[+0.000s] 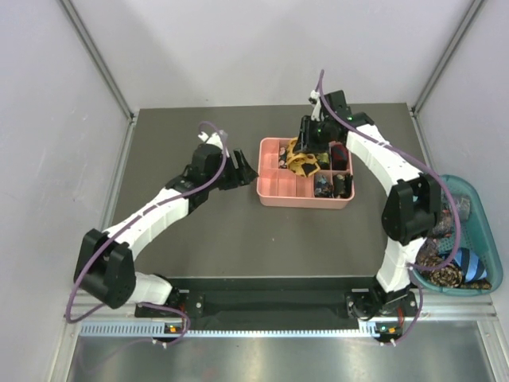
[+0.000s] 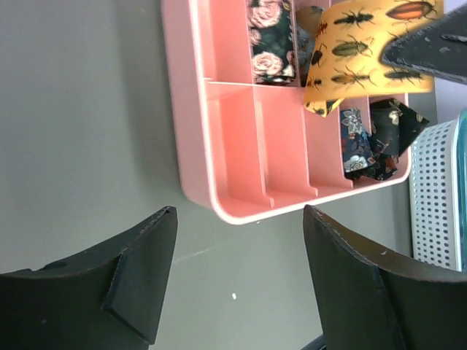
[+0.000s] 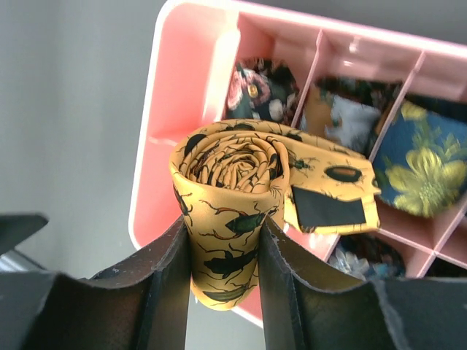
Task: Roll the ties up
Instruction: Place the rolled tie into the container
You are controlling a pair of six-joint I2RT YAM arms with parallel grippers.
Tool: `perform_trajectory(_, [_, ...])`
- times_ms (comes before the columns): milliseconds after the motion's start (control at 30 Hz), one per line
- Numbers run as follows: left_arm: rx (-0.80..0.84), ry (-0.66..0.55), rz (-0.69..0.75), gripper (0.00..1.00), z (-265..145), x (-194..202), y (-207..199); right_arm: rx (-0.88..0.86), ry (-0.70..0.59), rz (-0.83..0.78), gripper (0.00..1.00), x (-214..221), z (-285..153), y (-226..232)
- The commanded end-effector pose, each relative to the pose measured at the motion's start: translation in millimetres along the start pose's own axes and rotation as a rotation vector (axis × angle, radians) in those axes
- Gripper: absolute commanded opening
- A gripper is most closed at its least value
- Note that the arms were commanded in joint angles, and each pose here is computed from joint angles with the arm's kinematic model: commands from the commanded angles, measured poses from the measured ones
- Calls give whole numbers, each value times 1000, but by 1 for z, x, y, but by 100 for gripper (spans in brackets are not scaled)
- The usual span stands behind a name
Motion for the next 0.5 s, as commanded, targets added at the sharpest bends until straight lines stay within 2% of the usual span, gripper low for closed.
perform_trajectory(0, [6, 36, 6, 74, -14, 10, 11, 10, -81, -6, 0, -29, 1, 18])
perform_trajectory(467, [-21, 111, -10, 73, 7, 36, 43, 10, -44, 8, 0, -33, 67, 53])
Point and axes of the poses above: each gripper's point midway between its finger pads, its own z axis out along the fingers, its own y axis along the line the jaws close on, x = y × z, the point moved 2 cm from there along -z, back along the fingers, and after that the axes turned 5 degrees about -z, right-handed, at the moved point
